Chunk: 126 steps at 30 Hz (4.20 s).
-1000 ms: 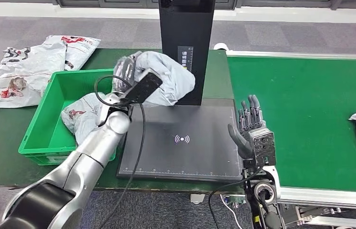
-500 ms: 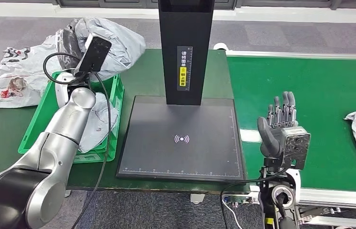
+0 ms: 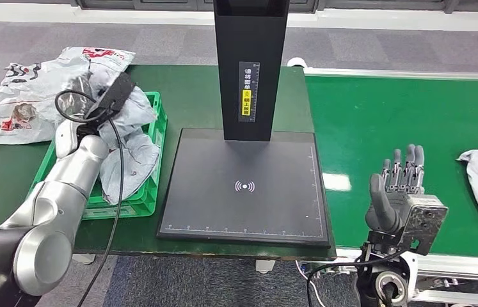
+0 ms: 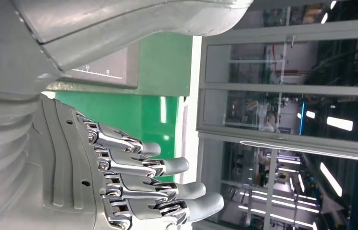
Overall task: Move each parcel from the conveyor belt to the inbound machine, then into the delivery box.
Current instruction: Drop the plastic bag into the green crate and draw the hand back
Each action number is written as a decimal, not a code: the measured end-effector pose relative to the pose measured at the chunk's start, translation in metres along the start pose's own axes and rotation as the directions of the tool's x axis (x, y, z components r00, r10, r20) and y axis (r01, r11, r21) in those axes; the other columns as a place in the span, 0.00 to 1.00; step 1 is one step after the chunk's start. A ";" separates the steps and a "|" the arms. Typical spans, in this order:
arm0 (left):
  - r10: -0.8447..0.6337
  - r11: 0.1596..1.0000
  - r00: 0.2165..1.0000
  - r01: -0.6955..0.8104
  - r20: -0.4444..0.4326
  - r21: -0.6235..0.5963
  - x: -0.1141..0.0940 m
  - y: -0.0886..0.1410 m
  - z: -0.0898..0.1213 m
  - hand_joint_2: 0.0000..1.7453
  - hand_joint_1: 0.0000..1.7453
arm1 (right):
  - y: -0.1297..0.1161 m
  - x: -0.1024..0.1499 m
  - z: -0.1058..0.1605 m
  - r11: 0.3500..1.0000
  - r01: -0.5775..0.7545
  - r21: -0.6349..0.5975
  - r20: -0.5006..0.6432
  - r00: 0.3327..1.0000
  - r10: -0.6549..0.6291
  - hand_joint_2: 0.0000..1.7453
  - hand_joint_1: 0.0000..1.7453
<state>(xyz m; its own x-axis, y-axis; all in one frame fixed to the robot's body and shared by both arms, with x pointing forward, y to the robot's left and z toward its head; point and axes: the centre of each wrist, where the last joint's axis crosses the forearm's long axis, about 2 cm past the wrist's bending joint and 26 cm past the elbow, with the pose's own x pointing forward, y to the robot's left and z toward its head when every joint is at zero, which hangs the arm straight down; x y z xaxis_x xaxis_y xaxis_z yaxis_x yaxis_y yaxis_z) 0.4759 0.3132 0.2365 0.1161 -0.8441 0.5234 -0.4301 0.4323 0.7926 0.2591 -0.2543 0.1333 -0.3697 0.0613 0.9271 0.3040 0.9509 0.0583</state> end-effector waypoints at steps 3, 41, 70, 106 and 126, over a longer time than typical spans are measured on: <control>-0.018 0.997 1.000 0.017 -0.022 -0.071 -0.005 -0.011 0.008 1.00 1.00 | -0.002 0.002 0.002 1.000 -0.003 -0.004 0.005 1.000 0.003 1.00 0.00; 0.317 0.948 0.931 -0.318 -0.180 0.020 -0.066 -0.017 0.027 0.00 0.00 | 0.001 -0.014 0.001 0.976 -0.011 0.216 -0.047 0.999 0.022 1.00 0.00; 0.673 0.732 0.739 -0.663 -0.016 0.153 -0.037 -0.013 0.024 0.00 0.00 | 0.011 -0.014 -0.008 0.972 -0.028 0.233 -0.046 0.998 0.040 1.00 0.00; 0.791 0.560 0.611 -0.740 -0.025 -0.372 0.130 -0.055 0.067 1.00 0.00 | -0.034 0.022 0.010 0.989 -0.111 -0.093 -0.054 0.993 0.107 1.00 0.00; 0.883 0.418 0.470 -0.781 0.004 -0.463 0.143 -0.058 0.075 1.00 0.00 | -0.037 0.022 0.012 0.988 -0.101 -0.120 -0.050 0.994 0.095 1.00 0.00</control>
<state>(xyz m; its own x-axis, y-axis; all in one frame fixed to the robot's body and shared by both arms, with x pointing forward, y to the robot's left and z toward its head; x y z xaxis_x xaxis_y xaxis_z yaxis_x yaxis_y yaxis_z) 0.4502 0.1435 0.2421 -0.3291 -0.0163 0.9442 0.1444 0.9872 0.0674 0.2289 -0.2840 0.1467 -0.2946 0.1365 0.9458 0.4428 0.8966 0.0085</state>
